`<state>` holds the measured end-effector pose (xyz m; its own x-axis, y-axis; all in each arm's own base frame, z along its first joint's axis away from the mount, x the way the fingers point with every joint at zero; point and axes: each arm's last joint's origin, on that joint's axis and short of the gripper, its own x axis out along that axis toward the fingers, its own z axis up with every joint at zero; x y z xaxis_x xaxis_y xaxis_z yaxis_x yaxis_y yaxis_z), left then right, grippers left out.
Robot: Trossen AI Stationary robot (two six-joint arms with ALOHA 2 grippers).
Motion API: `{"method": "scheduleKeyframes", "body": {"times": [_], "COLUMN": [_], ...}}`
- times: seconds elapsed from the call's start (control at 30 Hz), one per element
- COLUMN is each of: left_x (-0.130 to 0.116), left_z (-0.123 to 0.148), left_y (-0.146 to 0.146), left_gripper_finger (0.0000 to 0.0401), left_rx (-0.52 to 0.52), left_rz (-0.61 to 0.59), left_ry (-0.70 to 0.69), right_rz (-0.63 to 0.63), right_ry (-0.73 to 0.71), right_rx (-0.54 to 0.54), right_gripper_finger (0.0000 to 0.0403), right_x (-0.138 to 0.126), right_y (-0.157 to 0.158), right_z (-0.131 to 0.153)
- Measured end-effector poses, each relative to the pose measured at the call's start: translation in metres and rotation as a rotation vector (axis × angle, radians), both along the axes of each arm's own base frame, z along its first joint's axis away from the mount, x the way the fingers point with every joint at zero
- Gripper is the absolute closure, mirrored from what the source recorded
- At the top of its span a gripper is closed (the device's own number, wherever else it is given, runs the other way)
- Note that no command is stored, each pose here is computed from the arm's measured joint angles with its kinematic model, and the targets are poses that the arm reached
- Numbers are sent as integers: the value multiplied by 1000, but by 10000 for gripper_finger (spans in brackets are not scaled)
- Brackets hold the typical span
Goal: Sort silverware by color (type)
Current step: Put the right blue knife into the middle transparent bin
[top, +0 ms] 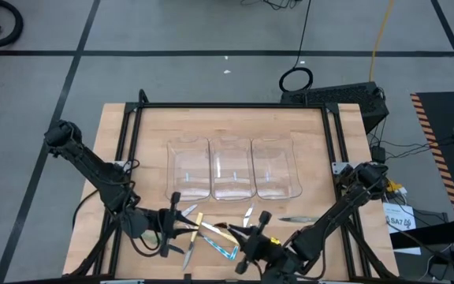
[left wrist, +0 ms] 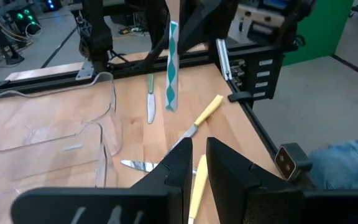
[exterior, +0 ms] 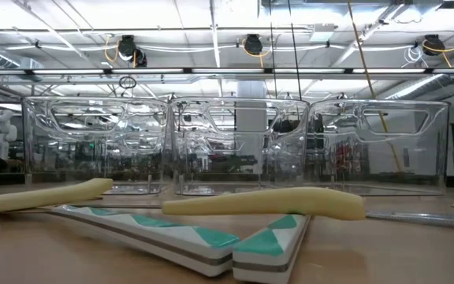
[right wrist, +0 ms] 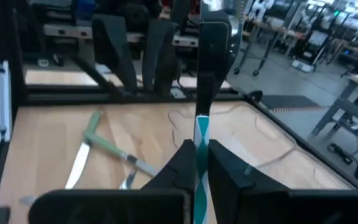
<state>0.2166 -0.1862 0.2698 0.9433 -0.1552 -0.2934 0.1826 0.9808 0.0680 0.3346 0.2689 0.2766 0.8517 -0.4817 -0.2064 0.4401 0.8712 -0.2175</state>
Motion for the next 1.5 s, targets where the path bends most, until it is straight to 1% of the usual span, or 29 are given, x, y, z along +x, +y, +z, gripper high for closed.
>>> {"method": "scheduleKeyframes", "body": {"times": [0.1, 0.23, 0.33, 0.53, 0.73, 0.83, 0.97, 1.1, 1.33, 1.5], "left_x": [-1, -3, -3, -5, -5, -5, -5, -5, -4, -4], "left_z": [1, 2, 0, 0, 0, 0, 0, 0, 0, -1], "left_y": [-1, -4, -5, -7, -7, -7, -7, -7, -7, -8], "left_gripper_finger": [345, 345, 345, 345, 345, 345, 345, 345, 345, 345], "left_rx": [-2, -9, -28, -26, -33, -31, -30, -32, -44, -71], "left_rz": [-7, -18, -15, -25, -22, -23, -23, -22, -18, -10], "left_ry": [-9, -13, -4, -2, -1, -1, 0, 1, 4, 10], "right_rz": [-2, -1, -2, -8, -20, -49, -59, -58, -44, -63], "right_ry": [-42, -92, -86, -81, -72, -86, -91, -111, -157, -182], "right_rx": [-8, 18, 7, 12, 28, 52, 72, 89, 77, 82], "right_gripper_finger": [387, 386, 385, 385, 385, 385, 385, 385, 385, 385], "right_x": [9, 15, 17, 17, 13, 11, 9, 10, 14, 21], "right_y": [4, 6, 7, 4, 1, -2, -4, -3, -2, -9], "right_z": [-1, 0, -3, -8, -26, -36, -43, -42, -31, -27]}}
